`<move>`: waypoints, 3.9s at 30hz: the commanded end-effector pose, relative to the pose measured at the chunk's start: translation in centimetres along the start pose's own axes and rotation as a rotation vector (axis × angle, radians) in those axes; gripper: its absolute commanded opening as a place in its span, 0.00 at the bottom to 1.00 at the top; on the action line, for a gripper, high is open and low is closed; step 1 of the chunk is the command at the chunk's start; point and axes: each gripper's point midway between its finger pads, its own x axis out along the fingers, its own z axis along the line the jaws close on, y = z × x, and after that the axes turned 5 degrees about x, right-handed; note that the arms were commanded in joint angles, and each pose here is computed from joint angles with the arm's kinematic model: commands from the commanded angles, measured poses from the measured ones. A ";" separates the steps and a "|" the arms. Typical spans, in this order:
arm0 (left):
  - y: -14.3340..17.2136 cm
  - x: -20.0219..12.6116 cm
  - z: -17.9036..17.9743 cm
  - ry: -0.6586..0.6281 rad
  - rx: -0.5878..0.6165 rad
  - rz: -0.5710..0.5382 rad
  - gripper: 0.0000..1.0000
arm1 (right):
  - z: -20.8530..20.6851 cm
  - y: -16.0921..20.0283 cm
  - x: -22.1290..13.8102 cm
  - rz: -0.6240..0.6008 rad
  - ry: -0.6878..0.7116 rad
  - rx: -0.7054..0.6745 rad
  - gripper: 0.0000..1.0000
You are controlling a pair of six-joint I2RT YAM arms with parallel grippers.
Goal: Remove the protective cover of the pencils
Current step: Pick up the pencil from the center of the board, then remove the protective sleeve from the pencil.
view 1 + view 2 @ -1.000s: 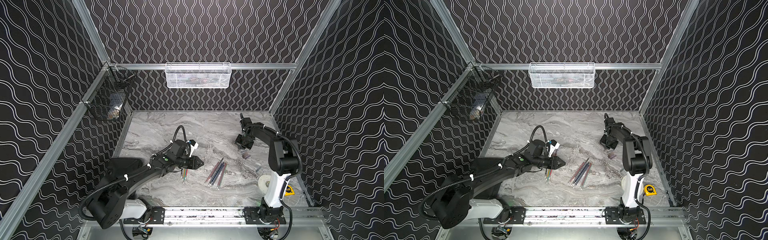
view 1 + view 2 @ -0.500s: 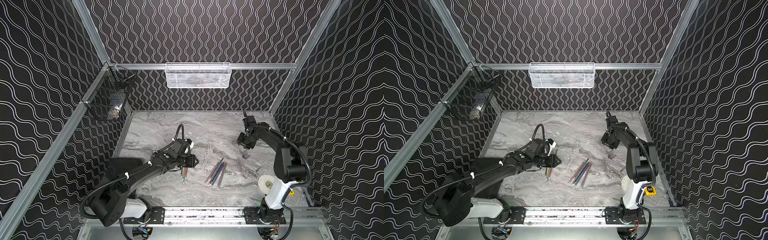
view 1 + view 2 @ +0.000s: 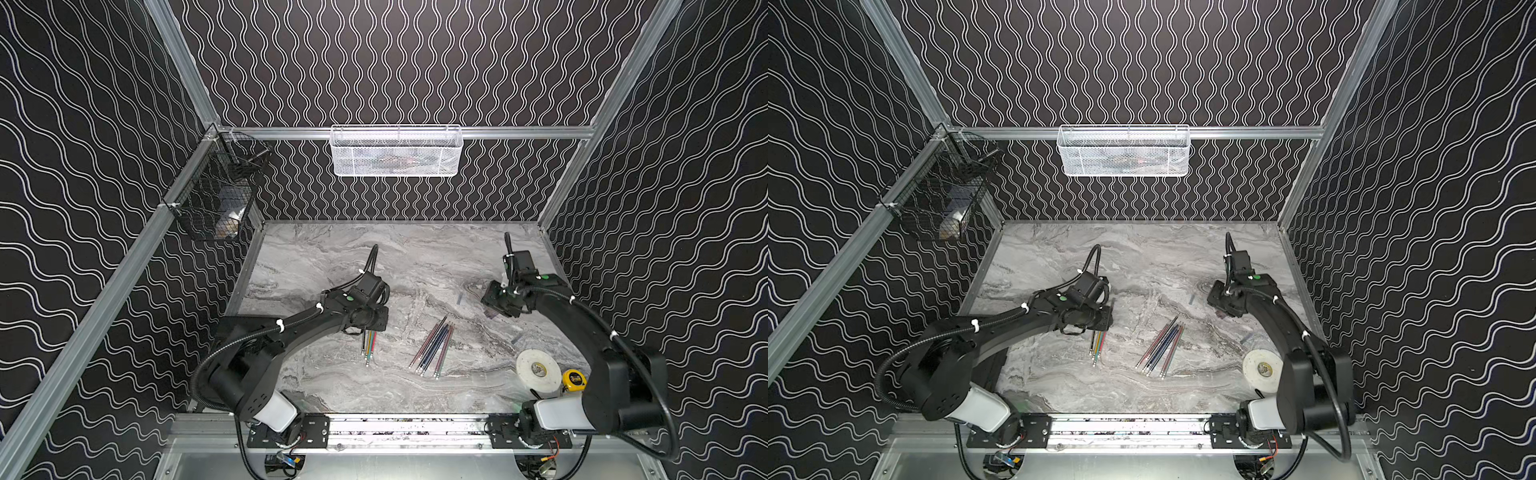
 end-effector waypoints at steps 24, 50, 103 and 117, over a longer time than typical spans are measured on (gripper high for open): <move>0.6 4.9 0.7 -0.056 0.029 0.123 0.31 | -0.1 2.0 1.2 -0.020 -0.096 -0.074 0.41; -2.1 1.6 -2.2 0.059 0.029 0.077 0.08 | 1.8 2.6 0.9 0.010 -0.207 -0.090 0.41; -0.9 -3.9 -3.3 0.164 0.039 -0.015 0.26 | 26.5 10.9 2.0 0.419 -0.775 -0.199 0.04; -0.6 -4.2 -3.9 0.201 0.046 0.000 0.04 | 25.6 9.8 1.6 0.340 -0.724 -0.206 0.04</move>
